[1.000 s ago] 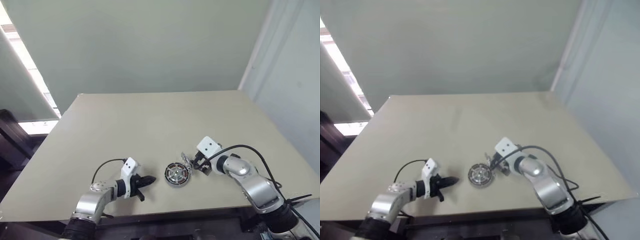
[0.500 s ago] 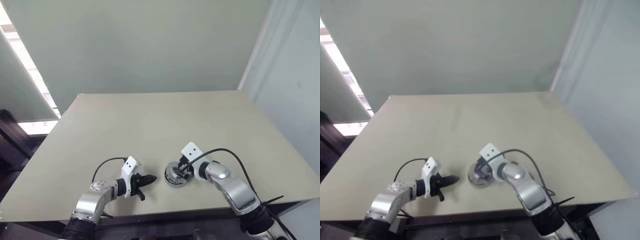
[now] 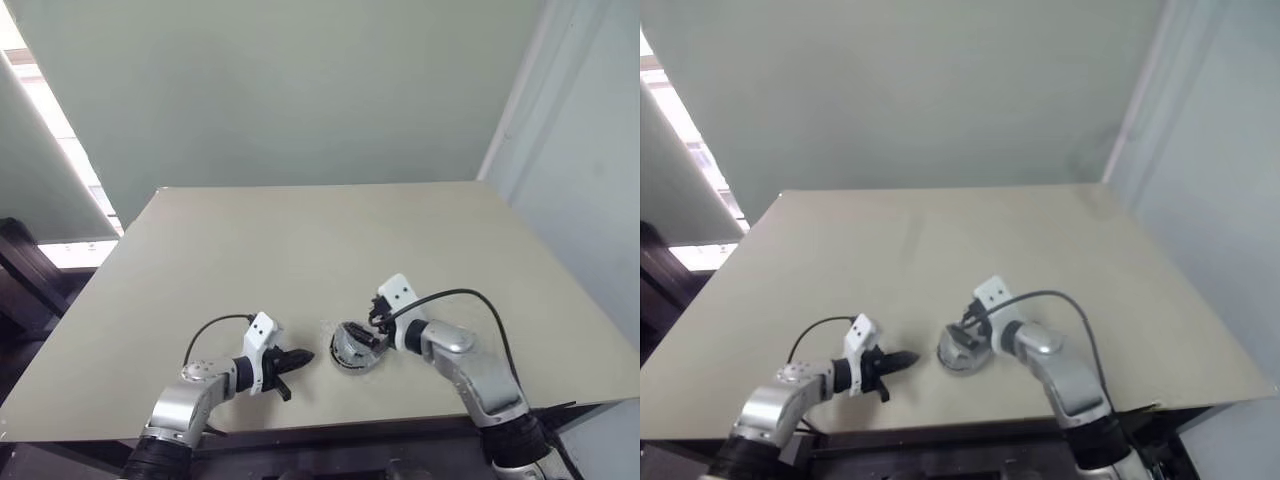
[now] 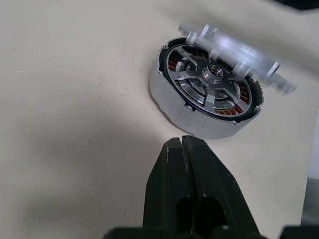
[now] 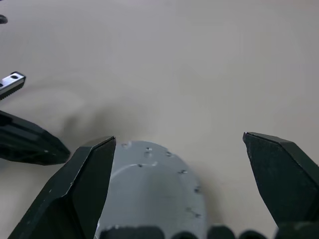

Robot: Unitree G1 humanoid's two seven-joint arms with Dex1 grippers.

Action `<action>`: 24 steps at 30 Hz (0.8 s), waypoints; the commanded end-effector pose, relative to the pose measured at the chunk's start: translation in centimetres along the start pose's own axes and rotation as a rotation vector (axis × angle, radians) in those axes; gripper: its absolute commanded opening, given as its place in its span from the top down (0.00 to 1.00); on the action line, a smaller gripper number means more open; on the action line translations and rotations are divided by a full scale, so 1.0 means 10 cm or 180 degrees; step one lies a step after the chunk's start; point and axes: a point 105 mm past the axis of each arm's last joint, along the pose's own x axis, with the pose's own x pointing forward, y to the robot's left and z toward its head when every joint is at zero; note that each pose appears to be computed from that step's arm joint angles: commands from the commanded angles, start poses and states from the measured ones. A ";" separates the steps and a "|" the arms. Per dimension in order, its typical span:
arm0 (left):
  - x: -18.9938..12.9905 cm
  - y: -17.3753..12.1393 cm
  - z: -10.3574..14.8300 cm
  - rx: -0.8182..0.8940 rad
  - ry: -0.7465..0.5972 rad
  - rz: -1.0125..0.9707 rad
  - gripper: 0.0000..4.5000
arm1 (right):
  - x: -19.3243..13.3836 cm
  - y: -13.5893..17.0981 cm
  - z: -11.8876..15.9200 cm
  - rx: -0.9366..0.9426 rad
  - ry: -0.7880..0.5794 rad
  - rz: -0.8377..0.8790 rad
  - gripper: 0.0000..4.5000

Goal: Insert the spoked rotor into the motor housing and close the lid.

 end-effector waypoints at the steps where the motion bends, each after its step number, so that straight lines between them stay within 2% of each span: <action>1: -0.01 -0.04 0.18 0.0116 -0.0182 -0.0039 1.00 | -0.11 -0.02 0.27 -0.0089 -0.0285 0.0170 0.01; 3: 0.00 -0.04 0.19 0.0118 -0.0183 -0.0044 1.00 | -0.14 -0.02 0.29 -0.0006 -0.0357 0.0259 0.01; 6: 0.01 -0.05 0.20 0.0128 -0.0189 -0.0054 1.00 | -0.20 -0.05 0.41 -0.0056 -0.0776 0.0328 0.01; 9: 0.02 -0.06 0.22 0.0138 -0.0197 -0.0059 1.00 | -0.28 0.03 0.43 -0.0298 -0.0961 0.0677 0.01; 13: 0.01 -0.07 0.23 0.0152 -0.0204 -0.0062 1.00 | -0.25 0.06 0.11 -0.0247 -0.0431 0.1073 0.01; 18: -0.03 -0.06 0.24 0.0165 -0.0202 -0.0037 1.00 | -0.25 0.09 -0.07 -0.0474 -0.0247 0.1351 0.01; 24: -0.06 -0.07 0.25 0.0171 -0.0188 -0.0031 1.00 | -0.16 0.05 -0.13 -0.0331 -0.0182 0.1458 0.01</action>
